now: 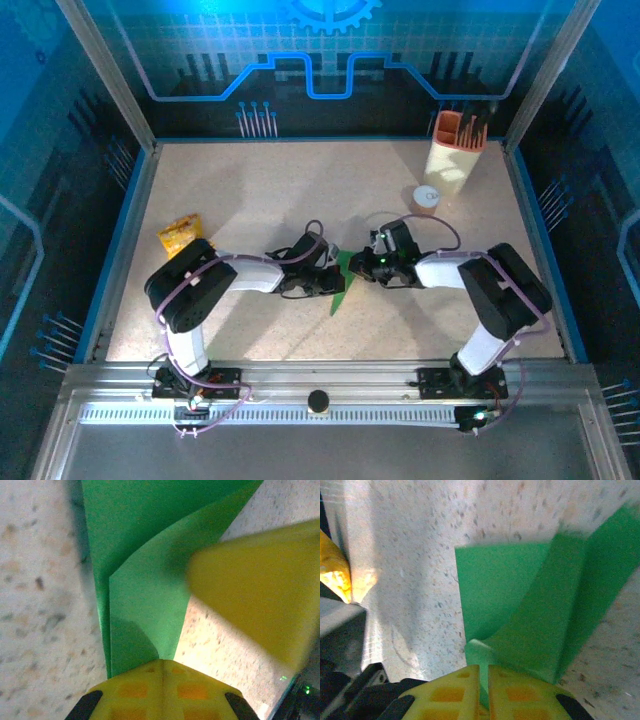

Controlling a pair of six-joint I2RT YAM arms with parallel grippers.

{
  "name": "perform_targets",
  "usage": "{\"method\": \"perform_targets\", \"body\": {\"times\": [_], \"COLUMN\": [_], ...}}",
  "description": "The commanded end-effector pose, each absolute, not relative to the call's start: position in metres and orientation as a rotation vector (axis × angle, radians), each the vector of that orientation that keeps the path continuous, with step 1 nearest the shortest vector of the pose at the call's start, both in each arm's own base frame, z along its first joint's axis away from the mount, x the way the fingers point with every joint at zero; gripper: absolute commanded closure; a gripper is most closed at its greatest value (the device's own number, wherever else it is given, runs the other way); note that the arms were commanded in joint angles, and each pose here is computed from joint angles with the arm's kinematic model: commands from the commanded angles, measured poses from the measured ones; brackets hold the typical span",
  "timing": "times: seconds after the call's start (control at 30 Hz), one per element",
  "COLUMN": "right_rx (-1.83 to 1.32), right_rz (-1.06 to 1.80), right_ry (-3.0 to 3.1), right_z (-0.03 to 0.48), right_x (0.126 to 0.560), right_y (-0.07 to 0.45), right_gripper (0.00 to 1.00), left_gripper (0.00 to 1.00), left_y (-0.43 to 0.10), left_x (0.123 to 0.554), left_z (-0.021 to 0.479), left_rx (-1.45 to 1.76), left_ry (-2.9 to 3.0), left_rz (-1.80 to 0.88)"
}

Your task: Fold a paper plane with a square sheet of paper (pick it up from the middle)

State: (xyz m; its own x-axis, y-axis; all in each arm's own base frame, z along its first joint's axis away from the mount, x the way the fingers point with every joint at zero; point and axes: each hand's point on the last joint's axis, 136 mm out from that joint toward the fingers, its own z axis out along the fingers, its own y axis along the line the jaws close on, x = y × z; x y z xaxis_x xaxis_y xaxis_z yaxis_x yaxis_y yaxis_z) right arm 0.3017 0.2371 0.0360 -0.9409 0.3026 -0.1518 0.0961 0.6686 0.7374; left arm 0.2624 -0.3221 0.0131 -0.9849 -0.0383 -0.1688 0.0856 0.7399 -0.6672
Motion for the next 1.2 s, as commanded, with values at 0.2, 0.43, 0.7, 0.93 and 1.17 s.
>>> {"method": "perform_targets", "body": {"times": [0.2, 0.43, 0.7, 0.93, 1.17], "right_rx": [0.086, 0.02, 0.303, 0.364, 0.414], "right_rz": [1.102, 1.153, 1.154, 1.032, 1.076], "right_ry": [2.614, 2.67, 2.639, 2.668, 2.616], "right_z": [0.063, 0.036, 0.008, 0.005, 0.007], "right_x": [0.288, 0.283, 0.317, 0.34, 0.351], "right_y": [0.241, 0.273, 0.226, 0.198, 0.188], "right_gripper": [0.9, 0.92, 0.93, 0.93, 0.93], "left_gripper": [1.0, 1.0, 1.0, 1.0, 1.0], "left_y": [-0.268, -0.274, -0.267, -0.265, -0.268], "left_x": [0.213, 0.218, 0.211, 0.207, 0.208], "left_z": [-0.036, -0.031, -0.038, -0.042, -0.04], "left_rx": [0.081, 0.08, 0.087, 0.06, 0.053], "left_ry": [2.999, 2.984, 3.011, 3.018, 3.013], "left_rz": [-0.793, -0.813, -0.787, -0.793, -0.814]}}
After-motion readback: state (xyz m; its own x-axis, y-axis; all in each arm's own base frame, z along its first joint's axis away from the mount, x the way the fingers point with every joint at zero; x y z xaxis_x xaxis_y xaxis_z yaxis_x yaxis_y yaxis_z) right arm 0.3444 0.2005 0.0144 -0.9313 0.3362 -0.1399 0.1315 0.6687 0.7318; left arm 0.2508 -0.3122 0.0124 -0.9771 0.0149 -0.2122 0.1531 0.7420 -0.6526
